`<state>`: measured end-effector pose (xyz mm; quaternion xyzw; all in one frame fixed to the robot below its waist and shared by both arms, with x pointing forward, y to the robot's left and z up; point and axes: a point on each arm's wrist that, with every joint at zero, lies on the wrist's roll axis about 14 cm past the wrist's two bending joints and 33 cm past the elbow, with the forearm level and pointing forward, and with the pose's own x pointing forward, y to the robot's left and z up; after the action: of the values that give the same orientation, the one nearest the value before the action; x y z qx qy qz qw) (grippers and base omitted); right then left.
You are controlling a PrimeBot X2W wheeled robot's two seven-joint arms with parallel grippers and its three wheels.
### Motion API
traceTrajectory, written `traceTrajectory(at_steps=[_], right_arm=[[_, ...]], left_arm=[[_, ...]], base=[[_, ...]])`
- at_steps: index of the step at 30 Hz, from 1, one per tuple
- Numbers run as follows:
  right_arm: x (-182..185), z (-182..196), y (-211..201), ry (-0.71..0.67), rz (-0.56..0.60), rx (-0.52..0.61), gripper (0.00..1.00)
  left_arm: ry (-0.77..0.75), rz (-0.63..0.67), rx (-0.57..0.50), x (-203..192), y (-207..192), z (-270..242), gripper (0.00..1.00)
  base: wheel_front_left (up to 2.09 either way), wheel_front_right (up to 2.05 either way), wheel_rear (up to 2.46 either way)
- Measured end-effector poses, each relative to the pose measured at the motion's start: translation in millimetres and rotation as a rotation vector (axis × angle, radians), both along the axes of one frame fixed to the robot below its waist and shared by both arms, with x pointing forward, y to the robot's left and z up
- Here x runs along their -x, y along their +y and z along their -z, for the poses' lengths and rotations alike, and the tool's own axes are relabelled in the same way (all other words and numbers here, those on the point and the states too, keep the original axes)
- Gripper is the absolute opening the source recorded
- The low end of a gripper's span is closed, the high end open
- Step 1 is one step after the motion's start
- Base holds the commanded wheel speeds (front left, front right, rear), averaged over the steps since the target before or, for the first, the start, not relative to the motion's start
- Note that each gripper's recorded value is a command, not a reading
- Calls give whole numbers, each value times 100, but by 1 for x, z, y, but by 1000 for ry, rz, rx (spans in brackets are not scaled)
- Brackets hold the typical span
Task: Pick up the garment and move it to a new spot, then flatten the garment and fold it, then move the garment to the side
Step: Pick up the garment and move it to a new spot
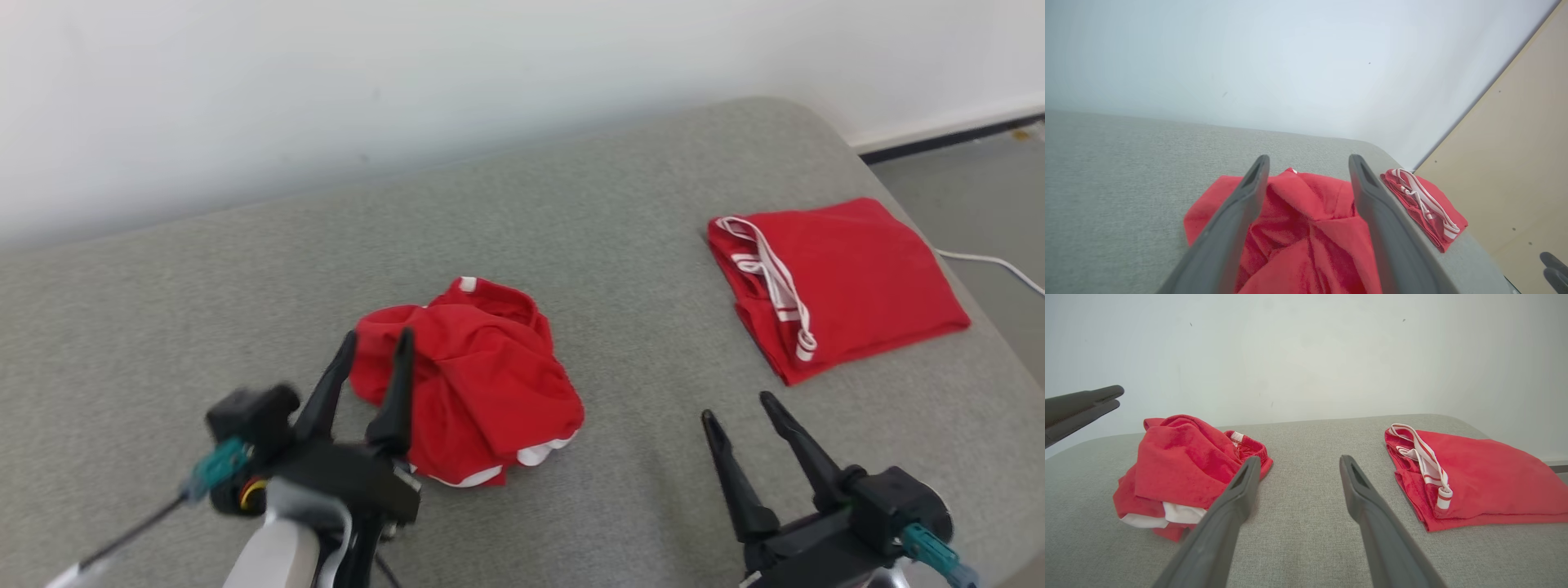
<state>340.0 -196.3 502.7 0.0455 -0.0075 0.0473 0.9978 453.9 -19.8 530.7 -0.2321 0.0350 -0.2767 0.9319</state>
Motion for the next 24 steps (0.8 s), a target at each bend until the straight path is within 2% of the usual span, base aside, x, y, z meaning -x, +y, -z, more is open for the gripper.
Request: traceTrajectory(at_steps=[7, 8, 11, 17, 24], right_arm=[[-2, -4, 1, -14, -4, 1, 100], [-2, -3, 3, -13, -9, -4, 100], [-2, -2, 6, -10, -18, -7, 100], [-2, 2, 14, -1, -42, -17, 100], [1, 9, 21, 17, -54, -32, 100]], left_arm=[[-99, -174, -42, 26, 71, 6, 100], [-102, -208, -93, 39, 88, 14, 100], [-106, -276, -99, 50, 109, 14, 100], [-105, -452, -179, 83, 170, 20, 100], [-77, -537, -223, 116, 203, 31, 100]], base=[[0, 0, 0], [0, 0, 0], [0, 0, 0], [0, 0, 0], [0, 0, 0]])
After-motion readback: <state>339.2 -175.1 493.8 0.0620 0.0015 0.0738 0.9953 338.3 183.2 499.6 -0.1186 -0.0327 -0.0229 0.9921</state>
